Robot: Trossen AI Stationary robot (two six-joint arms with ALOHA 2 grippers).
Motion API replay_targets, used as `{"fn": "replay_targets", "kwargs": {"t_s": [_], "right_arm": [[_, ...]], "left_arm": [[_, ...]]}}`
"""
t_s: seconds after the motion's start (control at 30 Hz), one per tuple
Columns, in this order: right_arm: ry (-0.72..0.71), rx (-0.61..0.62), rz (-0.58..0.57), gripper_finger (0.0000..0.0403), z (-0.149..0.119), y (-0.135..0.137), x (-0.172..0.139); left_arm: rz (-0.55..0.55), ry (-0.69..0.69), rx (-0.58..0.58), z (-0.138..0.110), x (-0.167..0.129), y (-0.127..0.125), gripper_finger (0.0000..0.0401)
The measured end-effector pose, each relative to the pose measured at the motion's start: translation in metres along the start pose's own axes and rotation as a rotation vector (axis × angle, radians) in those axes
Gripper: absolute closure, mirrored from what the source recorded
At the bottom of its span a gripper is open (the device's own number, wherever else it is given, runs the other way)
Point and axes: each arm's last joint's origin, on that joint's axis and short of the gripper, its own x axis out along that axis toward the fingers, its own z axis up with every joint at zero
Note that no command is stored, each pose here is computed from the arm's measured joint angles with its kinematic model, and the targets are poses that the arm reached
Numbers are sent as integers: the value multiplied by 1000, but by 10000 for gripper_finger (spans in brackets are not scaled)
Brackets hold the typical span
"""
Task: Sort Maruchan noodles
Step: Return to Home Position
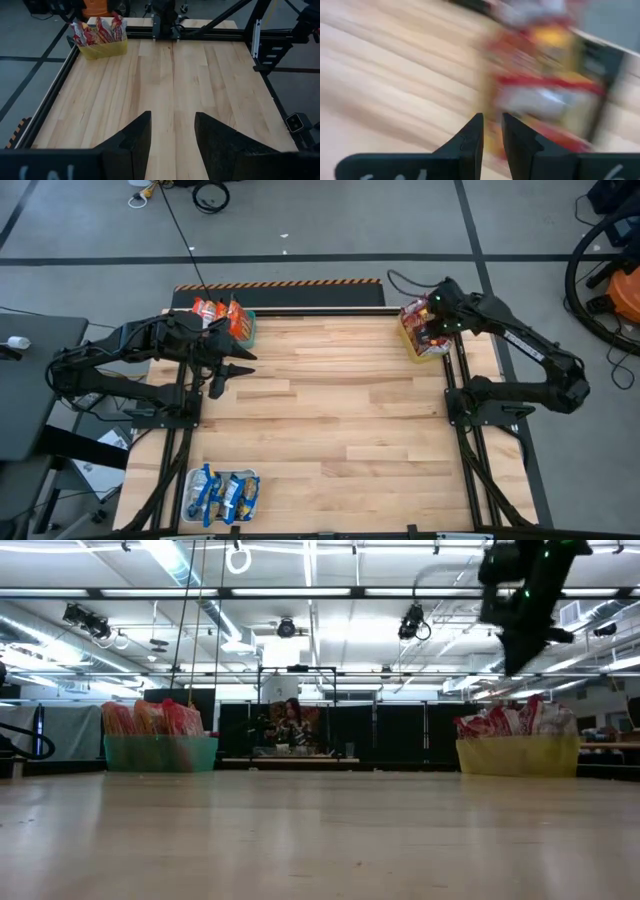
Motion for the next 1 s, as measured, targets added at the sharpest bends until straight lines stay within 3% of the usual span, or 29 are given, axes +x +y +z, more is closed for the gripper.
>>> {"fn": "replay_targets", "kwargs": {"t_s": [0.27,0.43,0.6,0.73,0.87,1.0], "right_arm": [[-428,-80,558,328,-13,51,-45],[-524,-239,857,331,-38,88,-58],[-492,-388,953,369,-72,111,-63],[-505,-432,1009,396,-84,112,-74],[-433,-604,1091,379,-95,112,-75],[-355,-706,1101,356,-103,113,-71]], "left_arm": [[0,0,0,0,0,0,245],[0,0,0,0,0,0,245],[0,0,0,0,0,0,245],[0,0,0,0,0,0,245],[-2,-27,-37,3,0,0,245],[-14,-131,13,6,8,0,245]]}}
